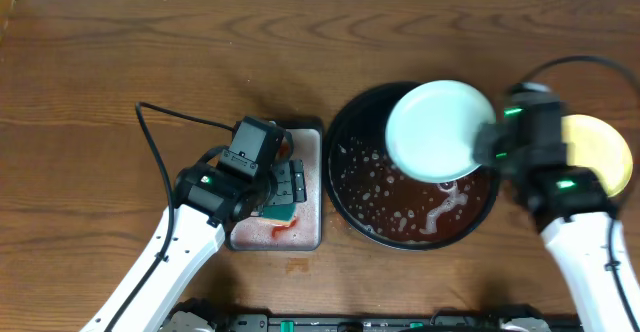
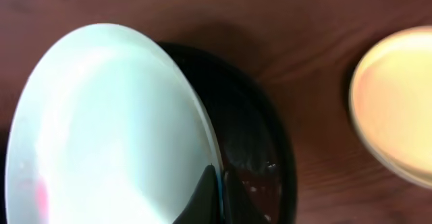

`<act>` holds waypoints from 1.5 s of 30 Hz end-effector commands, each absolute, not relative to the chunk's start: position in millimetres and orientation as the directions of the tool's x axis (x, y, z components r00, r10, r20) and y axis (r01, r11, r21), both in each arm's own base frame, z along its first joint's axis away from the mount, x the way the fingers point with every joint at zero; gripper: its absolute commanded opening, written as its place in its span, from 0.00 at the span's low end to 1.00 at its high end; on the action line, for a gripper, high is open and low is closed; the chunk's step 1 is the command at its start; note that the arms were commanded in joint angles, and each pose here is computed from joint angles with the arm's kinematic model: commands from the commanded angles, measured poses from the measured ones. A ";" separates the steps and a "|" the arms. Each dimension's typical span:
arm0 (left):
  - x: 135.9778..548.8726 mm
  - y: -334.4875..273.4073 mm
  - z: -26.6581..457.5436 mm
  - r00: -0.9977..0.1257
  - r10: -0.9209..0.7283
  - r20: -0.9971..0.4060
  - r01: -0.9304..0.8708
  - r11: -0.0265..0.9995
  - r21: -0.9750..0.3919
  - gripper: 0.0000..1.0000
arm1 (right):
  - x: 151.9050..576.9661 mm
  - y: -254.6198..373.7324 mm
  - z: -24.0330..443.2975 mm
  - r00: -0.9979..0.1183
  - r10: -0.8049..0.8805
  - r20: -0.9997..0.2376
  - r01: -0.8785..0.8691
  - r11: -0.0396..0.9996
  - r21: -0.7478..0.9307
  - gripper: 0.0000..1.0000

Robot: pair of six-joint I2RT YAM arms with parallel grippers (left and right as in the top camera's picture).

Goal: Clean dirty plates on tray and stack at the side

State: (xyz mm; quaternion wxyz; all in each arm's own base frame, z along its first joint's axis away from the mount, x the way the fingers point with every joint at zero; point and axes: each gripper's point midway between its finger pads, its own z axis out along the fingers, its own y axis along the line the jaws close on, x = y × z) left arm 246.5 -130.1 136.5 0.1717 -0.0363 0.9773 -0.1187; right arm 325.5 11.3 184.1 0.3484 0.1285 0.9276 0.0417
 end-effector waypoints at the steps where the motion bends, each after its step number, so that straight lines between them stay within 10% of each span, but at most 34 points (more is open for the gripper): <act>1: 252.2 -131.5 146.6 -0.930 -0.126 -0.346 -0.034 0.965 -0.260 0.84 | 327.4 2.1 192.2 -0.719 0.447 -0.532 0.195 0.865 0.463 0.01; 18: 252.2 -131.5 146.6 -0.930 -0.126 -0.346 -0.034 0.965 -0.260 0.84 | 285.6 -245.3 66.4 -0.262 0.925 -0.275 0.804 0.367 0.468 0.01; 24: 252.2 -131.5 146.6 -0.930 -0.126 -0.346 -0.034 0.965 -0.260 0.84 | 279.0 -261.6 44.5 -0.310 0.894 -0.323 0.829 0.420 0.369 0.01; 28: 252.2 -131.5 146.6 -0.930 -0.126 -0.346 -0.034 0.965 -0.260 0.84 | 295.5 -266.4 64.0 -0.348 0.844 -0.408 0.759 0.509 0.406 0.43; 37: 252.2 -131.5 146.6 -0.930 -0.126 -0.346 -0.034 0.965 -0.260 0.84 | 347.3 -188.4 180.8 -0.381 0.760 -0.527 0.394 0.649 0.651 0.47; 45: 252.2 -131.5 146.6 -0.930 -0.126 -0.346 -0.034 0.965 -0.260 0.84 | 333.0 -38.0 274.9 -0.498 0.470 -0.729 -0.001 0.840 0.543 0.48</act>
